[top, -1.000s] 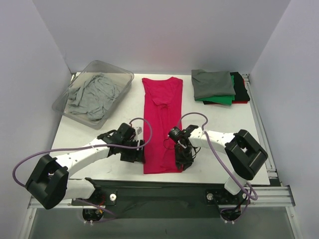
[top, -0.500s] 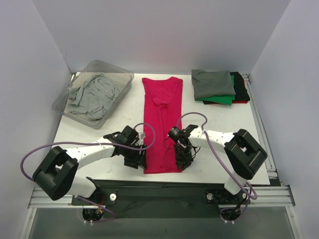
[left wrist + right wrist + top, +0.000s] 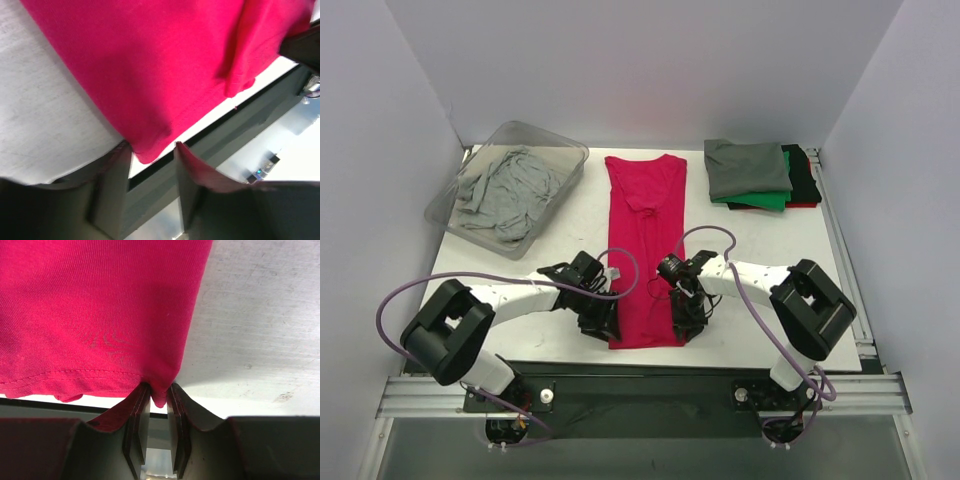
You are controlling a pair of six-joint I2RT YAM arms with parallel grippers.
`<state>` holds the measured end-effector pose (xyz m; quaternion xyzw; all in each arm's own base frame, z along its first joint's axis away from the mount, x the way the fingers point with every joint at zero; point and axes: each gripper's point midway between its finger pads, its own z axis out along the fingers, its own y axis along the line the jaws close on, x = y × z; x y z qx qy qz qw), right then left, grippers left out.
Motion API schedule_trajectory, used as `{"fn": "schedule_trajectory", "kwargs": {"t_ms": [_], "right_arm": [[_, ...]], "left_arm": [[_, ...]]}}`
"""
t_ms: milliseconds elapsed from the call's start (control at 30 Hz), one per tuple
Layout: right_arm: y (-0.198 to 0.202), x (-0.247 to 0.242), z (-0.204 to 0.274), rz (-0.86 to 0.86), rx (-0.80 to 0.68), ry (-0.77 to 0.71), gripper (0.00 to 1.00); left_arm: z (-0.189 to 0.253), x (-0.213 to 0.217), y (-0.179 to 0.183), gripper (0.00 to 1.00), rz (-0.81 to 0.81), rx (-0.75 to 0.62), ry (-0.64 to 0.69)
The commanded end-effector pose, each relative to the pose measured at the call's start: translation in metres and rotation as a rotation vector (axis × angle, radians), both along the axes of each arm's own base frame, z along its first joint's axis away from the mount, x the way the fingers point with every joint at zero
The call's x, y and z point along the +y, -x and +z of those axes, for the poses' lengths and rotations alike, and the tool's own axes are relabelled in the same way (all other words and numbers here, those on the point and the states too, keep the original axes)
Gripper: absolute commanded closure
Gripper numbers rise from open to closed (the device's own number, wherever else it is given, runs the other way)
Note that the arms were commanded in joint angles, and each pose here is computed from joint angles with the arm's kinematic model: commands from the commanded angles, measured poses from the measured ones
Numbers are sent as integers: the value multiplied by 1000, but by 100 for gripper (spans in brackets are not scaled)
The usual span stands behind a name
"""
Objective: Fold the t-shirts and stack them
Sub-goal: Grab the bottom of the folded rectangular tshirt with both arms
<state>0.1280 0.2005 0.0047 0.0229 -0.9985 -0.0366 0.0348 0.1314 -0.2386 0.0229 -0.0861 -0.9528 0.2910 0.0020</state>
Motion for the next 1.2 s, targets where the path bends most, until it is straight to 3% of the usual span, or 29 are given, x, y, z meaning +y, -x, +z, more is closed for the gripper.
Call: {"fn": "schedule_trajectory", "kwargs": {"t_ms": [0, 167, 433, 500, 1167], "right_arm": [[8, -12, -1, -5, 17, 52, 79], [11, -15, -2, -7, 19, 52, 80], [13, -14, 0, -19, 21, 39, 96], [13, -12, 2, -16, 20, 29, 100], [24, -12, 16, -48, 30, -25, 100]], "left_arm": [[-20, 14, 4, 53, -9, 3, -105], [-28, 20, 9, 73, -13, 26, -143], [-24, 24, 9, 100, -19, 3, -154], [-23, 25, 8, 100, -15, -6, -158], [4, 24, 10, 100, 6, -46, -114]]}}
